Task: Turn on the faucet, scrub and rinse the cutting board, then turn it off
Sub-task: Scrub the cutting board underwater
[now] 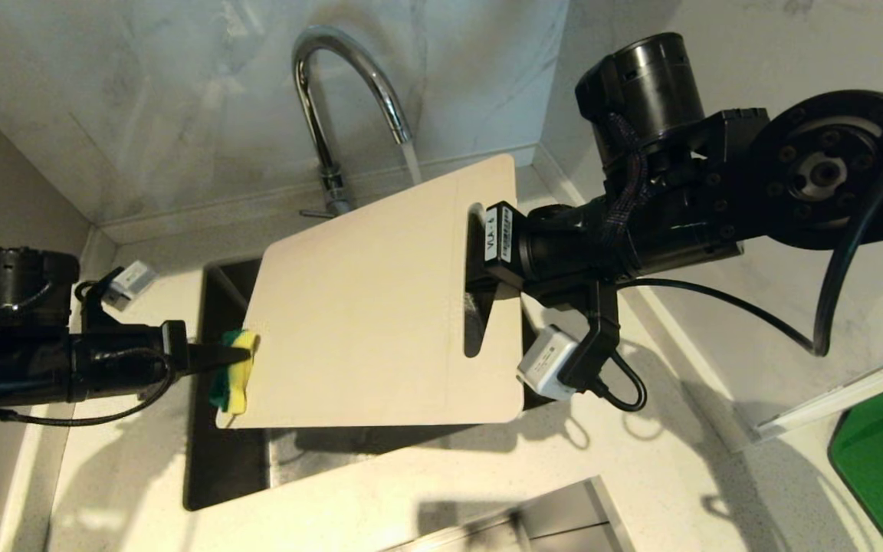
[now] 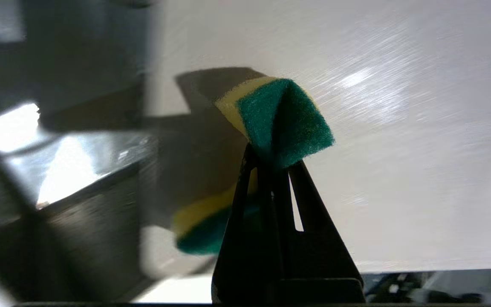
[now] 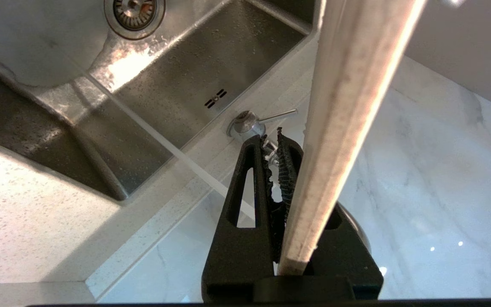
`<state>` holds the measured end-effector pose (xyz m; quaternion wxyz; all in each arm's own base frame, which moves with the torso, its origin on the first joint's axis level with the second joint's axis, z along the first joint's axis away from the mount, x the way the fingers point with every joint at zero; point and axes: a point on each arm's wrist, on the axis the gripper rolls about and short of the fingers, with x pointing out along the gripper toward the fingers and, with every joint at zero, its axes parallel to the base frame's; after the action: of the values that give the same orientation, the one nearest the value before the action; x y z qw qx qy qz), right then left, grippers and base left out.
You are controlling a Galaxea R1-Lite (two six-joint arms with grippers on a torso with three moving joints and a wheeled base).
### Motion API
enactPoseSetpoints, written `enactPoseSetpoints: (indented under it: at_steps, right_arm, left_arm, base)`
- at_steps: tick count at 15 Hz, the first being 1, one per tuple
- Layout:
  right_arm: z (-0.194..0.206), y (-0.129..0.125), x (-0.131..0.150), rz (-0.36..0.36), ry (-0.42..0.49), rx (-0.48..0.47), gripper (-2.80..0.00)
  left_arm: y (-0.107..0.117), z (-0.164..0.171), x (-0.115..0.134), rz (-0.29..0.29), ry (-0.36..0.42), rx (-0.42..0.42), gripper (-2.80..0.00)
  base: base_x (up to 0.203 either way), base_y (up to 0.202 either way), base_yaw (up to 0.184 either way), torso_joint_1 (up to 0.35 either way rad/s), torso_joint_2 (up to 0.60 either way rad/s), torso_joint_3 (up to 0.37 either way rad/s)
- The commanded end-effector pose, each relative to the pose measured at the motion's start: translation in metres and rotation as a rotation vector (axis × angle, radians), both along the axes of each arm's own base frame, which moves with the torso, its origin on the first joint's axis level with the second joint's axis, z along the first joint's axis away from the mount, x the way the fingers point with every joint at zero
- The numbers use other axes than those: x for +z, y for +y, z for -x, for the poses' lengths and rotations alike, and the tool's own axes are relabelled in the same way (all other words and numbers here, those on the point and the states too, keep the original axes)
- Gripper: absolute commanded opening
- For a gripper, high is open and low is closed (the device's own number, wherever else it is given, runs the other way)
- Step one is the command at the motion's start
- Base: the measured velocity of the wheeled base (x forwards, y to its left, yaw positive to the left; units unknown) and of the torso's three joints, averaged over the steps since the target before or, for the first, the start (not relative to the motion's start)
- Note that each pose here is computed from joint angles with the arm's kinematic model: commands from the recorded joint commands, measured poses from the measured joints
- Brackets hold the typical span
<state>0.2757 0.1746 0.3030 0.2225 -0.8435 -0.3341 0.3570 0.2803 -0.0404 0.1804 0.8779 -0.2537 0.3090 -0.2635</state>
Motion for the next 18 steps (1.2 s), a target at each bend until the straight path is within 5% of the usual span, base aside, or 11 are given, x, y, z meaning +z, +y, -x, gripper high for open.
enactPoseSetpoints:
  at_steps: [1,5,11,14,18]
  right_arm:
    - [0.000,0.001,-0.003,0.014,-0.001,0.009,-2.80]
    - [0.004,0.002,-0.004,0.018,0.005,0.018,-2.80]
    - [0.009,-0.001,-0.008,0.014,0.001,0.017,-2.80]
    - [0.010,-0.002,-0.008,0.014,0.001,0.017,-2.80]
    - [0.010,-0.002,-0.007,0.013,0.001,0.018,-2.80]
  left_arm:
    - [-0.019,0.003,0.047,0.052,-0.072,-0.049,-2.80]
    - [-0.080,0.003,0.115,0.131,-0.114,-0.169,-2.80]
    - [-0.165,-0.029,0.128,0.109,-0.070,-0.216,-2.80]
    - [-0.179,-0.035,0.117,0.094,-0.037,-0.233,-2.80]
    - [-0.167,-0.046,0.107,0.074,-0.015,-0.192,-2.80]
  base:
    - [0.000,0.000,0.000,0.000,0.00,0.000]
    - [0.000,0.000,0.000,0.000,0.00,0.000]
    - [0.000,0.000,0.000,0.000,0.00,0.000]
    - [0.000,0.000,0.000,0.000,0.00,0.000]
    - [0.000,0.000,0.000,0.000,0.00,0.000]
